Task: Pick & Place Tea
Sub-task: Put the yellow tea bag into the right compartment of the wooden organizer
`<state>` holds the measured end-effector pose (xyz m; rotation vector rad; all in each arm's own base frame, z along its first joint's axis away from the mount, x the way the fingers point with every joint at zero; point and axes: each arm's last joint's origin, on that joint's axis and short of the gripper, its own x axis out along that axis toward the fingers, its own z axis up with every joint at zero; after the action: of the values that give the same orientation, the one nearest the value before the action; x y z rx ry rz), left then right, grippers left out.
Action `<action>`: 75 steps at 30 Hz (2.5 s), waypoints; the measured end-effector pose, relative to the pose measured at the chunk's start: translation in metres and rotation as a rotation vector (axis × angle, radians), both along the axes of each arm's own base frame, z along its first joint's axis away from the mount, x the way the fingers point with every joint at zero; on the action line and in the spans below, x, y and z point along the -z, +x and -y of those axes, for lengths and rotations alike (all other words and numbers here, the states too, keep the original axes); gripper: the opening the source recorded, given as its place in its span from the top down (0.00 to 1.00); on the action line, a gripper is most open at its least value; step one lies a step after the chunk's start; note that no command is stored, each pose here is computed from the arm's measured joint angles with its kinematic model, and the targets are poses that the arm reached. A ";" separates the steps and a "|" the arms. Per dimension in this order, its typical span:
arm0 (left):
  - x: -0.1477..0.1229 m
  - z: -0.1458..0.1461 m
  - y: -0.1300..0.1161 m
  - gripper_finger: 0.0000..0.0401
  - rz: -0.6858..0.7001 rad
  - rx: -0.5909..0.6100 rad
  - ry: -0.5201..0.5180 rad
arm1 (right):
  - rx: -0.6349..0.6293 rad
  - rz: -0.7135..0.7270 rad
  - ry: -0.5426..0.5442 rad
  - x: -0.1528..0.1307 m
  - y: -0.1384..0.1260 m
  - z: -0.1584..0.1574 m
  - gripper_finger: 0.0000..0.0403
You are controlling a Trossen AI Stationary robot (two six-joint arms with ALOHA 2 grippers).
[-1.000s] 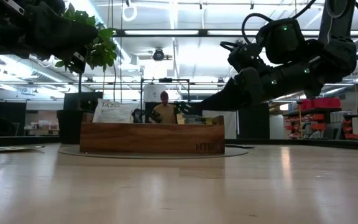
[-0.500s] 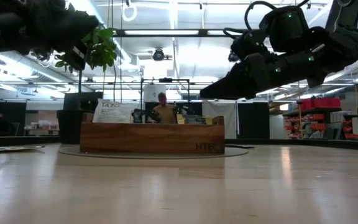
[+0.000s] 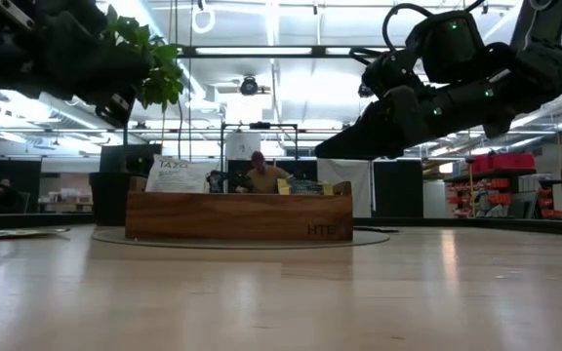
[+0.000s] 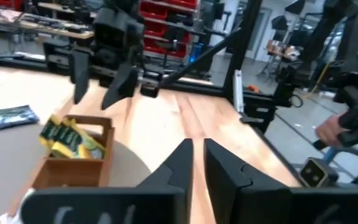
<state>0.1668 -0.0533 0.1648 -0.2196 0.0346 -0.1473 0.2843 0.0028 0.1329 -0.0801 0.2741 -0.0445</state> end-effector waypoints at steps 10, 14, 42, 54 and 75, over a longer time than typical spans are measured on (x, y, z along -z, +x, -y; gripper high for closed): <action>-0.021 0.012 0.028 0.61 -0.372 0.004 0.082 | 0.002 0.000 0.007 0.000 0.000 0.000 0.59; -0.038 0.018 0.031 0.55 -0.538 -0.007 0.066 | 0.002 -0.002 0.007 0.000 0.000 0.000 0.59; 0.003 0.011 0.009 0.55 -1.225 -0.565 0.043 | -0.021 -0.015 0.010 0.001 0.000 -0.003 0.59; 0.024 0.014 0.020 0.55 -1.274 -0.593 0.080 | -0.020 -0.018 0.011 0.002 -0.001 -0.003 0.59; 0.044 -0.004 0.010 0.63 -1.336 -0.631 0.005 | -0.018 -0.012 0.018 0.001 0.000 -0.003 0.59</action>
<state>0.1773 -0.0493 0.1210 -0.2813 1.2813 0.6514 0.2839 0.0062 0.1319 -0.0649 0.2854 -0.0235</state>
